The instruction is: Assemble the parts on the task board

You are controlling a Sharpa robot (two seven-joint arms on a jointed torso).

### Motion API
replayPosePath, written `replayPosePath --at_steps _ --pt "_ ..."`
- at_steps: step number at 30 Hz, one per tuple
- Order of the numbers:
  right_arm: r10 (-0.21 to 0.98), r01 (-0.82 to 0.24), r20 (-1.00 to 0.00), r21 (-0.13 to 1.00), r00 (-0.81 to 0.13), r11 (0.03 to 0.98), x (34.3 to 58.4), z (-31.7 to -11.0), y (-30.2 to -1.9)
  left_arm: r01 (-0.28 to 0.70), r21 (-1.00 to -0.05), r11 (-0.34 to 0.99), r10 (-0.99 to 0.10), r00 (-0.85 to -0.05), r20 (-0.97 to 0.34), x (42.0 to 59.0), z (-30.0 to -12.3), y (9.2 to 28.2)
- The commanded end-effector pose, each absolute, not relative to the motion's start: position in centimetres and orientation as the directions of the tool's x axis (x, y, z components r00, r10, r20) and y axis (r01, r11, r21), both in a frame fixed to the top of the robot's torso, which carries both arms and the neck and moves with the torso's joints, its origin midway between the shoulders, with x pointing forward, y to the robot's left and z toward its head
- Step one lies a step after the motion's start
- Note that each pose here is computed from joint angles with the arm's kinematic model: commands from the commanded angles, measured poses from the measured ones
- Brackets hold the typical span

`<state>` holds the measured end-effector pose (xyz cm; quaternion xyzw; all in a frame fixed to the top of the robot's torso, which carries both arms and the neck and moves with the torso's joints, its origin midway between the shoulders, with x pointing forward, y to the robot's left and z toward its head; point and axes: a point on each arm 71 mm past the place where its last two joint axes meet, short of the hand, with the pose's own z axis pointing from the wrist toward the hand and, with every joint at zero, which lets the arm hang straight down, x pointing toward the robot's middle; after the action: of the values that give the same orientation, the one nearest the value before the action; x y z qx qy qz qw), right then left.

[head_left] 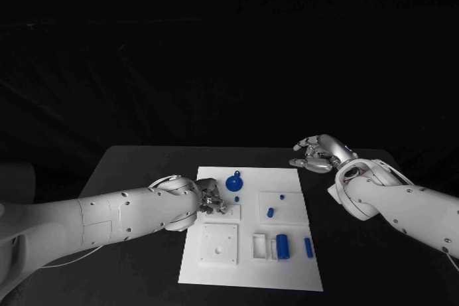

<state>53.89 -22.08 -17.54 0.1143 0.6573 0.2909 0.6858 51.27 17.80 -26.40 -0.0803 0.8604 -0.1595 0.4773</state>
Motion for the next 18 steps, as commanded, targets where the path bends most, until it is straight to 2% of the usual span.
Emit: replayPosePath --at_steps 1,18 --pt "0.525 -0.281 -0.851 0.508 -0.018 0.814 53.81 -17.32 -21.82 0.036 -0.324 0.945 -0.256 -0.531 -0.808 51.32 -26.47 17.79" --pt "0.524 -0.278 -0.851 0.509 -0.022 0.815 53.84 -17.36 -21.75 0.004 -0.338 0.941 -0.279 -0.555 -0.784 51.41 -26.78 18.2"
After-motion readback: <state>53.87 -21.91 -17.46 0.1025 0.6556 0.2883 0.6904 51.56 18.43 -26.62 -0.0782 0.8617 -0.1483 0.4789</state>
